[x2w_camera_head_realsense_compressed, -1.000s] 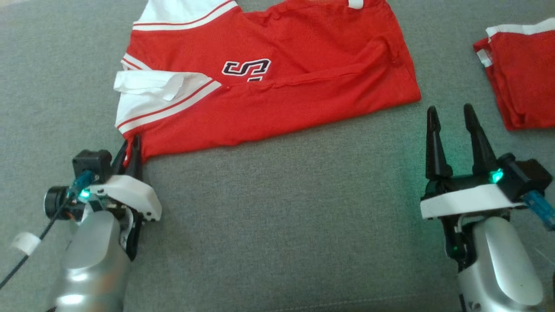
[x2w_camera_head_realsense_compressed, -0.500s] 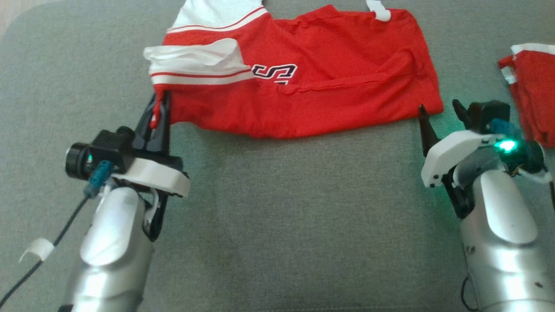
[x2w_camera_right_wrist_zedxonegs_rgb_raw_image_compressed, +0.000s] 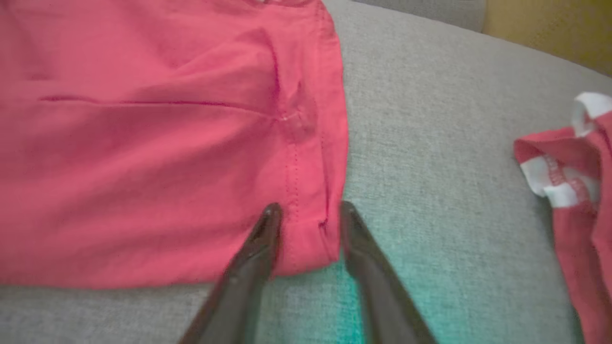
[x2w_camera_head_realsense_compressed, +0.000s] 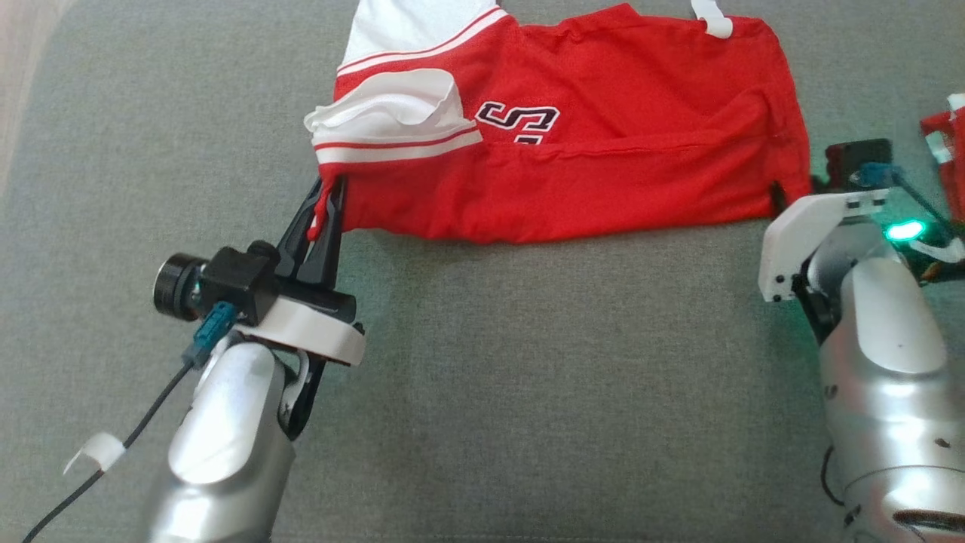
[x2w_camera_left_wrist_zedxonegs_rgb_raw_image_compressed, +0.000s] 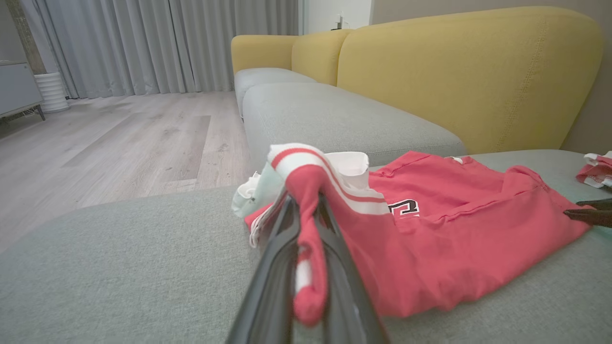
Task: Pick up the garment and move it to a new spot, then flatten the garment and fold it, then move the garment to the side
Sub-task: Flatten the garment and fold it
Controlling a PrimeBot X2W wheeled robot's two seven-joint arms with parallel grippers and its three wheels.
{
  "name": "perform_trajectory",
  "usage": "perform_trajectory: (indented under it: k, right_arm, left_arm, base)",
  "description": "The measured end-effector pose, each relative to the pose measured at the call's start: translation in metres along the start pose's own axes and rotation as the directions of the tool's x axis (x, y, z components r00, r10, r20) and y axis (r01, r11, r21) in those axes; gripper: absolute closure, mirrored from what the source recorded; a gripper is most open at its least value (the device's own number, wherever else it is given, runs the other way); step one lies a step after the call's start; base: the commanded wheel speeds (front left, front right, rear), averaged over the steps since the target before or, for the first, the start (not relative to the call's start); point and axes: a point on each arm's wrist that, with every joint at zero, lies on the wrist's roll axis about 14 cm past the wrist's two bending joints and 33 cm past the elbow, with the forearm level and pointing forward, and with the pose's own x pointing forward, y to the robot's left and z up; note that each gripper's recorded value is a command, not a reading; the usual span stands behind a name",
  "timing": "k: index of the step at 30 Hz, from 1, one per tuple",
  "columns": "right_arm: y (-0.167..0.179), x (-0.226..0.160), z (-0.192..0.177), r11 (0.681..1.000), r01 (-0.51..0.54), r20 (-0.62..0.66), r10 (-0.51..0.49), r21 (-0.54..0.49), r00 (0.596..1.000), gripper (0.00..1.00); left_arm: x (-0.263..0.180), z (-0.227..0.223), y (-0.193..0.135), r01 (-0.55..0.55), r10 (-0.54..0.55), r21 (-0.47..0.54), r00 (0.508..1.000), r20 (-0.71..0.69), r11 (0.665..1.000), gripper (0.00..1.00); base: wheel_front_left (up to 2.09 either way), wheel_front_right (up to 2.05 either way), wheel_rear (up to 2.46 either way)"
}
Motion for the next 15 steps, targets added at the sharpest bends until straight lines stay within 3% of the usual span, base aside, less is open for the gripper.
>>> perform_trajectory:
  k: [8,15]
  right_arm:
    - [-0.001,-0.012,0.001,1.0,0.009,0.043,-0.009,-0.003,0.999,1.0]
    - [-0.006,-0.045,-0.028,0.999,0.02,0.047,-0.022,0.05,0.999,1.0]
  left_arm:
    - [-0.016,-0.019,0.004,-0.021,0.021,0.001,0.997,-0.073,1.0,1.0]
    - [-0.055,-0.042,0.005,-0.045,0.044,0.001,0.983,-0.178,0.999,1.0]
  base:
    - [0.0,0.0,0.0]
    - [0.0,0.0,0.0]
